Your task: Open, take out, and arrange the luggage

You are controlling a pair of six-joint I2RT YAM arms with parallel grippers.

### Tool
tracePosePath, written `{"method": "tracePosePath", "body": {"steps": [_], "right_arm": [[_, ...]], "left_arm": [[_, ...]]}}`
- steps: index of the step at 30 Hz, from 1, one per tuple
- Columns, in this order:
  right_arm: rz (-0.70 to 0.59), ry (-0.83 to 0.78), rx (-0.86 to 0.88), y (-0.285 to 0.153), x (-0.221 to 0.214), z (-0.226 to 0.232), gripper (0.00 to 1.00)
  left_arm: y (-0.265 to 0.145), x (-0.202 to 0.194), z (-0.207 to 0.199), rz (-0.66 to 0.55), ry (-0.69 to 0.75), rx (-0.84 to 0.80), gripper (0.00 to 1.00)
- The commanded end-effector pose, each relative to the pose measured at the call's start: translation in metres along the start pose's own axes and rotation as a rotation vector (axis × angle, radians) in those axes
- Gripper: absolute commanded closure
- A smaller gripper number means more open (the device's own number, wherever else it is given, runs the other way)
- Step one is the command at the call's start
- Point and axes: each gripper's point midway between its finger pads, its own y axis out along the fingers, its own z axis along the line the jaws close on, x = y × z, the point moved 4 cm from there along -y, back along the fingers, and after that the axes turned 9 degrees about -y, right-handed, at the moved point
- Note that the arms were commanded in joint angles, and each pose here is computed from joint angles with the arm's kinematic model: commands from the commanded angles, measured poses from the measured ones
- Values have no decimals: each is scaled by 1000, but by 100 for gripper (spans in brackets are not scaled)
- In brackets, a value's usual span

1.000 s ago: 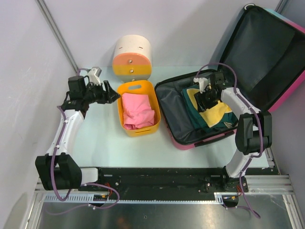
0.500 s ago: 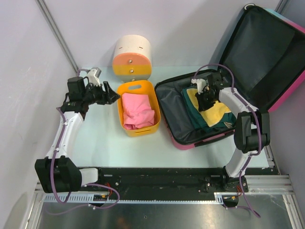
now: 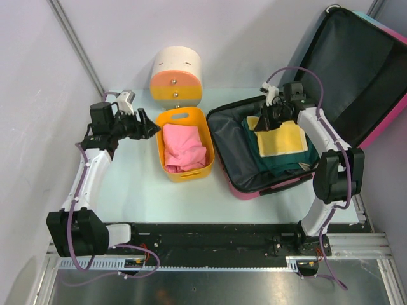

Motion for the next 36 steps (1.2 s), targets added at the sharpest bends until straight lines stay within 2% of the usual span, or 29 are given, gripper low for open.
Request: {"method": "tracePosePath", "body": {"steps": [1, 8, 12, 15, 20, 25, 28, 29, 32, 36], "right_arm": [[-115, 48, 92, -14, 33, 16, 100], [-106, 64, 53, -15, 28, 4, 100], [-164, 18, 22, -29, 39, 2, 100], [-203, -34, 31, -40, 48, 11, 100], [-218, -247, 28, -54, 58, 38, 100], [-237, -472, -14, -75, 70, 65, 100], [-267, -619, -33, -90, 78, 84, 100], [-286, -664, -39, -98, 80, 92, 100], [-344, -873, -15, -113, 84, 121, 100], [-474, -1186, 26, -127, 87, 151, 100]], "left_arm": [[-3, 11, -7, -27, 58, -41, 34], [-1, 7, -11, -15, 79, -63, 34], [0, 13, -23, -29, 179, -81, 32], [8, 14, -50, -22, 311, -164, 28], [23, 21, -76, -14, 423, -289, 13], [32, 43, -99, -41, 476, -401, 12], [33, 49, -112, -47, 547, -492, 15], [28, 47, -120, -52, 611, -570, 15], [18, 44, -134, -87, 757, -705, 15], [15, 38, -141, -116, 860, -780, 15]]}}
